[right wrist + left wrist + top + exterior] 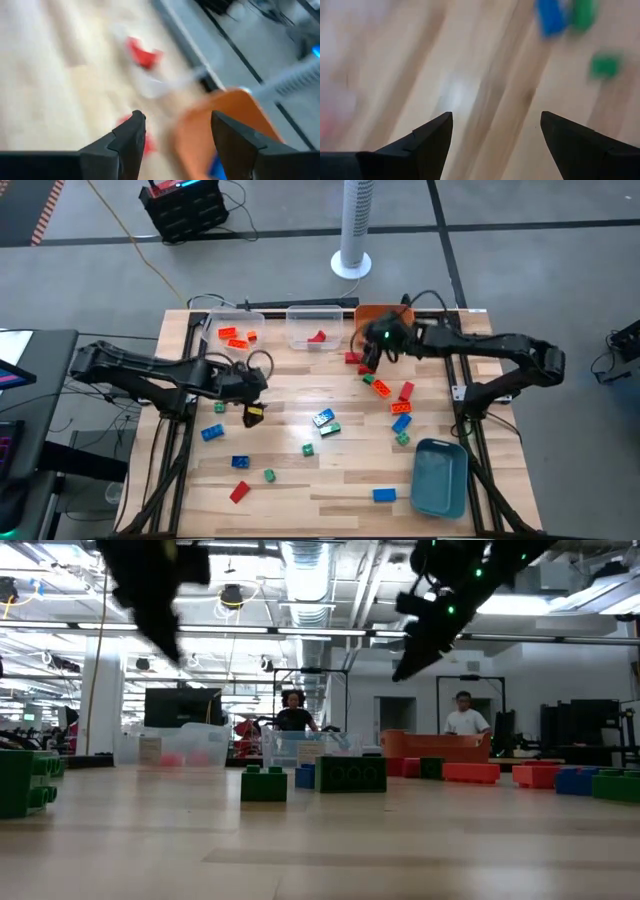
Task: Sort blocks
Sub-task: Put the green game piece into the blue bin
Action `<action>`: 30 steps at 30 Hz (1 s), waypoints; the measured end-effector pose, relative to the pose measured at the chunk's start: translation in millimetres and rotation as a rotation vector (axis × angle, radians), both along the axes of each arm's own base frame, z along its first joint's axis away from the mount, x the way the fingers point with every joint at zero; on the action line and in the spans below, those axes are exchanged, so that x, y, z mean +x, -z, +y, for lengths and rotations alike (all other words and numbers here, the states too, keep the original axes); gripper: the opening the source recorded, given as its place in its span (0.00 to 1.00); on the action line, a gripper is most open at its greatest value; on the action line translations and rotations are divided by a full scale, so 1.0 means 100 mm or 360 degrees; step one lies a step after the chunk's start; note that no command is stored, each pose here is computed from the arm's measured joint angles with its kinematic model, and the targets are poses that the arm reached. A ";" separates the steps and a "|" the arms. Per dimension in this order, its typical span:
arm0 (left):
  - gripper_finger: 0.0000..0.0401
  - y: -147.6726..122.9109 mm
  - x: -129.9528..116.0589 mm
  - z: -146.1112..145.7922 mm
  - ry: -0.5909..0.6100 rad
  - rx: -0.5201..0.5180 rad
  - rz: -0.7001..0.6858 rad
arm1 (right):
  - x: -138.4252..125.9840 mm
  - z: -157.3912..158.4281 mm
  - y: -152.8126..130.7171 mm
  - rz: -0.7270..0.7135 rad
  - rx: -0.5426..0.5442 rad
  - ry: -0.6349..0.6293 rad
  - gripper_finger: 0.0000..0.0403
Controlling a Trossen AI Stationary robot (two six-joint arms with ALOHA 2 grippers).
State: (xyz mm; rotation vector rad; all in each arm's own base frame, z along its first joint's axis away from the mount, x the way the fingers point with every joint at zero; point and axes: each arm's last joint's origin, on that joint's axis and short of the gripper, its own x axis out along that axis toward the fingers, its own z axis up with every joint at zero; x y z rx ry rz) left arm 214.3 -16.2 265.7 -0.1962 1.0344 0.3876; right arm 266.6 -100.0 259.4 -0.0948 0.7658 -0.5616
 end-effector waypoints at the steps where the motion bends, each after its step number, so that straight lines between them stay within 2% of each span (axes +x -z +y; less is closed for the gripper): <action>1: 0.74 0.06 -0.02 0.00 -0.0036 -0.0015 0.0116 | 0.04 0.09 0.01 0.0006 0.0002 -0.0054 0.58; 4: 0.74 0.24 -0.05 0.04 -0.0127 -0.0020 0.0472 | 0.15 0.34 0.04 0.0006 0.0001 -0.0202 0.58; 7: 0.74 0.42 -0.01 0.07 -0.0124 -0.0080 0.0738 | 0.23 0.50 0.01 -0.0087 -0.0033 -0.0306 0.58; 10: 0.74 0.59 0.04 0.11 -0.0064 -0.0112 0.0977 | 0.28 0.59 -0.08 -0.0227 -0.0073 -0.0350 0.58; 17: 0.74 0.85 0.04 0.19 0.0021 -0.0197 0.1486 | 0.31 0.71 -0.09 -0.0285 -0.0038 -0.0384 0.58; 20: 0.74 0.88 0.03 0.20 0.0070 -0.0252 0.1574 | 0.31 0.74 -0.08 -0.0281 -0.0018 -0.0385 0.58; 27: 0.74 0.94 0.04 0.24 0.0191 -0.0245 0.1575 | 0.32 0.85 -0.08 -0.0298 0.0013 -0.0422 0.58; 30: 0.74 1.02 -0.02 0.24 0.0246 -0.0242 0.1619 | 0.32 0.91 -0.08 -0.0297 0.0016 -0.0451 0.58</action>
